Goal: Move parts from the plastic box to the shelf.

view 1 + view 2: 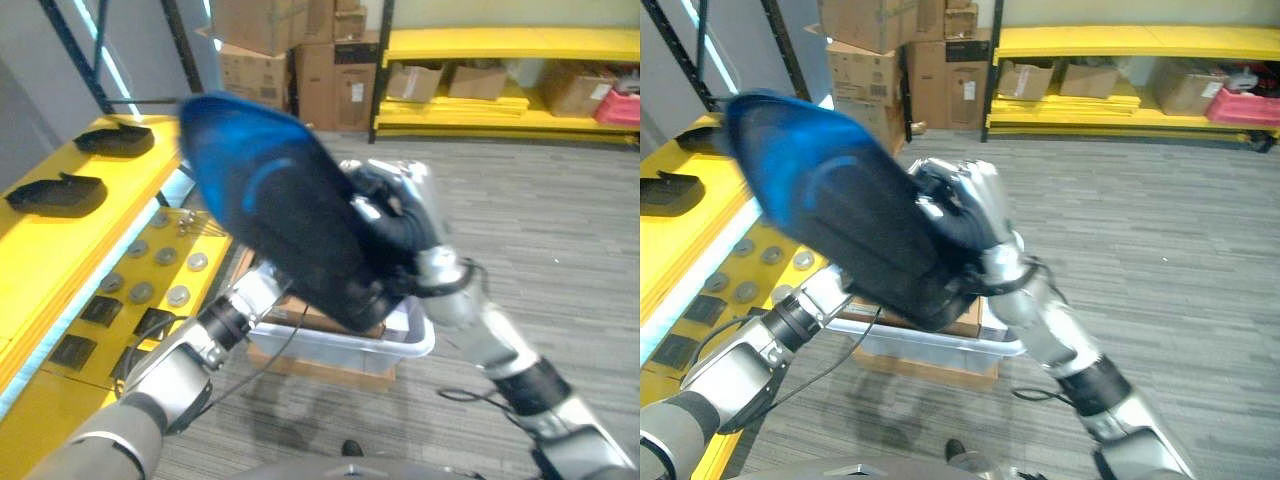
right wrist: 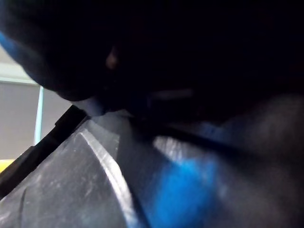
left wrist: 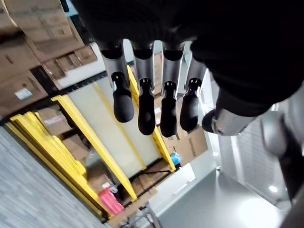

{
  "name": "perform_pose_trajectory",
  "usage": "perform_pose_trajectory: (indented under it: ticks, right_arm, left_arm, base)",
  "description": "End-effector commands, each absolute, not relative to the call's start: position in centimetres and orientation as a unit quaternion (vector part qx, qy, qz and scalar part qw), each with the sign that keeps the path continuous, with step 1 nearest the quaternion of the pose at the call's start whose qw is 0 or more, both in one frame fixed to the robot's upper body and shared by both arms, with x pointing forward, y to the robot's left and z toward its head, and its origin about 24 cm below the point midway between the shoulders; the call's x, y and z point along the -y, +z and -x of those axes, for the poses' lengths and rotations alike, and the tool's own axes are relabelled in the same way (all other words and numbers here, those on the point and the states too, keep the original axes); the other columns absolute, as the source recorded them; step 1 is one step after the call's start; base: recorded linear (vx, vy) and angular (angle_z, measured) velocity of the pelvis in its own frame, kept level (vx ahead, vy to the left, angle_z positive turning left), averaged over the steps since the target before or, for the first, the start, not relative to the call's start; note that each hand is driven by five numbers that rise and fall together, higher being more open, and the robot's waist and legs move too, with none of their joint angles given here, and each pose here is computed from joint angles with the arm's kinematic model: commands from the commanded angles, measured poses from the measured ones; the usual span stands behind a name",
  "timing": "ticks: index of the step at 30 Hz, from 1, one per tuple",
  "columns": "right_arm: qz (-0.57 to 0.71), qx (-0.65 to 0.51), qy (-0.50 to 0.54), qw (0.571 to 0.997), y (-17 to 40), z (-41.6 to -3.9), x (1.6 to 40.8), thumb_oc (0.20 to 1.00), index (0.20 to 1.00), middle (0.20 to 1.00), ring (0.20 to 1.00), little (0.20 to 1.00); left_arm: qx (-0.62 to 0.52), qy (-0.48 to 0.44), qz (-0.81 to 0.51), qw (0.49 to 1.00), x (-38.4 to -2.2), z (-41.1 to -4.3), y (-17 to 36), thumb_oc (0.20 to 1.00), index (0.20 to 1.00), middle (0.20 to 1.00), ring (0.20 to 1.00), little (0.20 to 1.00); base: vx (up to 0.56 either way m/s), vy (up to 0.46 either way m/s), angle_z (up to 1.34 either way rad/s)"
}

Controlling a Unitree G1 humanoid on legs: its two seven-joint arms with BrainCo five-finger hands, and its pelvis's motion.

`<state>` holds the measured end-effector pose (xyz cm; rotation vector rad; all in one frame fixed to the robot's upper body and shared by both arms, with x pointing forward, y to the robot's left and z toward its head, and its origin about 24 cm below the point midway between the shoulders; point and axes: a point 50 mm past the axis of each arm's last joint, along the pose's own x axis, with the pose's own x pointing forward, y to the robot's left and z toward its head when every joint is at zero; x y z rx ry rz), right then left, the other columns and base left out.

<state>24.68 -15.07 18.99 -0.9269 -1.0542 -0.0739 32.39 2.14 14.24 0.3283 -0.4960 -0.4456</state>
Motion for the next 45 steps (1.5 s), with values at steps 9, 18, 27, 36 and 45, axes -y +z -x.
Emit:
perform_pose_trajectory:
  ticks: [9,18,27,36,45]
  right_arm:
    - [0.513,0.492,-0.307,0.633,23.0,-24.1,22.7,0.2,0.2,0.2,0.2,0.2]
    - [0.523,0.5,-0.32,0.611,24.6,-25.5,22.2,0.2,0.2,0.2,0.2,0.2]
    - [0.53,0.505,-0.3,0.612,25.3,-26.4,21.1,0.2,0.2,0.2,0.2,0.2]
    - [0.483,0.511,-0.239,0.67,24.3,-26.9,18.7,0.2,0.2,0.2,0.2,0.2]
    - [0.403,0.539,-0.086,0.735,22.7,-26.1,13.3,0.2,0.2,0.2,0.2,0.2]
  left_arm:
    - [0.28,-0.185,-0.134,0.932,-2.5,-33.3,16.5,1.0,1.0,1.0,1.0,1.0]
    - [0.291,-0.234,-0.061,0.926,-1.1,-32.9,18.7,1.0,1.0,1.0,1.0,1.0]
    - [0.22,-0.303,0.022,0.927,0.4,-32.7,17.5,1.0,1.0,1.0,1.0,1.0]
    - [0.179,-0.299,0.074,0.934,0.8,-33.1,16.8,1.0,1.0,1.0,1.0,1.0]
    - [0.187,-0.288,0.019,0.939,2.3,-33.8,17.6,1.0,1.0,1.0,1.0,1.0]
  base:
    - [0.03,-0.012,0.08]
    - [0.01,0.0,0.02]
    - [0.0,0.001,0.02]
    - [0.0,0.002,0.0]
    - [-0.01,0.003,0.01]
